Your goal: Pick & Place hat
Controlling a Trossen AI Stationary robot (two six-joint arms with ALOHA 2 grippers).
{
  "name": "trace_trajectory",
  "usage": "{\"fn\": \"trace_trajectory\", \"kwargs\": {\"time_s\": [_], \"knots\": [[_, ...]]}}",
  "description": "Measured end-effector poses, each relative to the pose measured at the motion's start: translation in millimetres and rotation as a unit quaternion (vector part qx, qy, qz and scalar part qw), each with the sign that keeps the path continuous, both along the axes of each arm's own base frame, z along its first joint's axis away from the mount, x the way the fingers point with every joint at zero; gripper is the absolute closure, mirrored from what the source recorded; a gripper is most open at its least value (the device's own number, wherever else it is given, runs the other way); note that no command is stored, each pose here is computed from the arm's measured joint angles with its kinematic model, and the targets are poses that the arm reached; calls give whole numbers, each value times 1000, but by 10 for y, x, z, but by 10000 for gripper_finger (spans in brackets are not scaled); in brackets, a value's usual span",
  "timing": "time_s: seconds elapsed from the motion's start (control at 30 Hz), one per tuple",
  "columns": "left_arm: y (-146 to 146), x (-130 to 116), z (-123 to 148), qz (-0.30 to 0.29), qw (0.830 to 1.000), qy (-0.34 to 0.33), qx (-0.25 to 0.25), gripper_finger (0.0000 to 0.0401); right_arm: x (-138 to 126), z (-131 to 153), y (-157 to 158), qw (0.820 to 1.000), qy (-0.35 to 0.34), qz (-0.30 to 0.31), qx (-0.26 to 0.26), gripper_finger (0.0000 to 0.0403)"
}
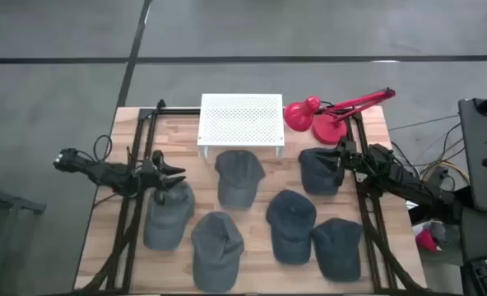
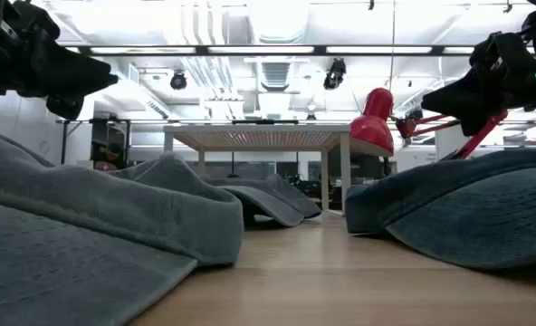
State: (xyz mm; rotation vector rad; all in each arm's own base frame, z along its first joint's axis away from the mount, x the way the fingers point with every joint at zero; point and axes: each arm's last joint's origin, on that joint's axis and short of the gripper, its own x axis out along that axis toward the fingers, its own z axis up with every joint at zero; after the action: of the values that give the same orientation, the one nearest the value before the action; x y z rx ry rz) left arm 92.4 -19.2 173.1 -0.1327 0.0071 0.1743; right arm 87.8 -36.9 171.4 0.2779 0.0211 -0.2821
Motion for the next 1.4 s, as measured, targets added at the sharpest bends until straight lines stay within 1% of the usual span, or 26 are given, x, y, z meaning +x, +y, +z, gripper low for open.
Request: {"fn": "trace_trajectory", "kwargs": {"time_s": [0.3,0.67,1.17,1.4], "knots": [[0,0,-1,0,1000,0,0,279,0,0,0,1000,0,0,0,316],[0,0,-1,0,1000,0,0,279,0,0,0,1000,0,0,0,335],[1,0,0,0,1000,0,0,279,0,0,0,1000,0,0,0,316],[1,0,0,0,1000,0,0,279,1,-1,-1,1000,1,0,0,325]]}}
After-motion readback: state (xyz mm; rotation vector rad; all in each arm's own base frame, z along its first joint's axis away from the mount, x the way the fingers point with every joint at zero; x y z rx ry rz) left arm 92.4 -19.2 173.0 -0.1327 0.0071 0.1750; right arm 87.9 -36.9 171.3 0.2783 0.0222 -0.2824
